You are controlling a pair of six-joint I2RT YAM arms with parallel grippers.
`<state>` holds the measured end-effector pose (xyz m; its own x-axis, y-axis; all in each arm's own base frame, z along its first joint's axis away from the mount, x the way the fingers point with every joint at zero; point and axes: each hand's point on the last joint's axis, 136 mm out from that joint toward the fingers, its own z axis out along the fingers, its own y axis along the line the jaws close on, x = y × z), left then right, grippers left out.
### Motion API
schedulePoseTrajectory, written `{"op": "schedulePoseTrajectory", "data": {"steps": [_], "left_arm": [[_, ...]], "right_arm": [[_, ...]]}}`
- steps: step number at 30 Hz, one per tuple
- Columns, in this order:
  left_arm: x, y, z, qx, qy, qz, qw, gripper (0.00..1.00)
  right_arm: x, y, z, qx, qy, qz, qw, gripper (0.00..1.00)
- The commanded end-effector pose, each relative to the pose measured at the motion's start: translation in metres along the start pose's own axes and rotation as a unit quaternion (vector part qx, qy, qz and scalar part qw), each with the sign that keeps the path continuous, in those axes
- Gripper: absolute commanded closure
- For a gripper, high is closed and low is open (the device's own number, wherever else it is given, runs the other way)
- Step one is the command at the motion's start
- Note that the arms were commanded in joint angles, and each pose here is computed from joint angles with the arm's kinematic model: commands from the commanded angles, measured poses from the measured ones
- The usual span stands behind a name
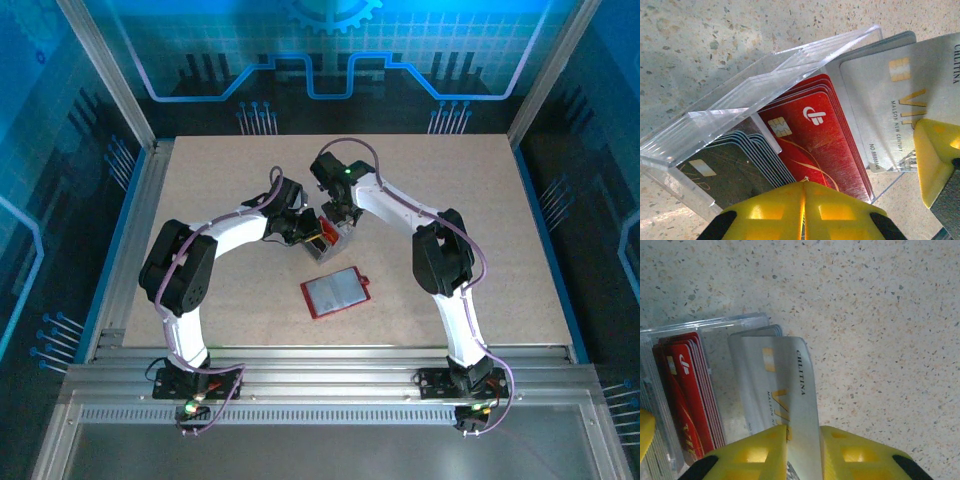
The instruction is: Put the credit cards into the card holder
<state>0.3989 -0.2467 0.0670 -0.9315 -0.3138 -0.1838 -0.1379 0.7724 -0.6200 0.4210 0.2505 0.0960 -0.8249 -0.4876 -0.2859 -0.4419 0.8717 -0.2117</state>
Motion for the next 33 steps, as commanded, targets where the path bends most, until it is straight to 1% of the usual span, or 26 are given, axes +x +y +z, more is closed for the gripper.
{"op": "schedulePoseTrajectory", "data": {"steps": [1, 6, 14, 22, 29, 33], "left_arm": [[0.014, 0.036, 0.011, -0.045, 0.027, -0.022, 0.998, 0.89], [0.014, 0.037, 0.011, -0.047, 0.028, -0.023, 0.998, 0.89], [0.013, 0.035, 0.01, -0.045, 0.028, -0.023, 0.998, 0.89], [0.013, 0.033, 0.009, -0.043, 0.029, -0.02, 0.998, 0.89], [0.003, 0.016, -0.006, -0.018, 0.024, -0.011, 0.999, 0.89], [-0.006, -0.005, -0.02, 0.007, 0.021, 0.003, 1.0, 0.89]], "right_arm": [[-0.007, -0.004, -0.026, 0.001, -0.02, -0.002, 1.0, 0.78], [-0.006, 0.0, -0.031, -0.005, -0.018, -0.007, 1.0, 0.83], [-0.003, 0.014, -0.039, -0.046, -0.014, -0.007, 0.999, 0.89], [-0.002, 0.021, -0.043, -0.072, -0.009, -0.007, 0.997, 1.0], [-0.007, 0.023, -0.064, -0.123, -0.029, 0.018, 0.992, 1.0], [-0.009, 0.02, -0.076, -0.149, -0.041, 0.036, 0.987, 1.0]]}}
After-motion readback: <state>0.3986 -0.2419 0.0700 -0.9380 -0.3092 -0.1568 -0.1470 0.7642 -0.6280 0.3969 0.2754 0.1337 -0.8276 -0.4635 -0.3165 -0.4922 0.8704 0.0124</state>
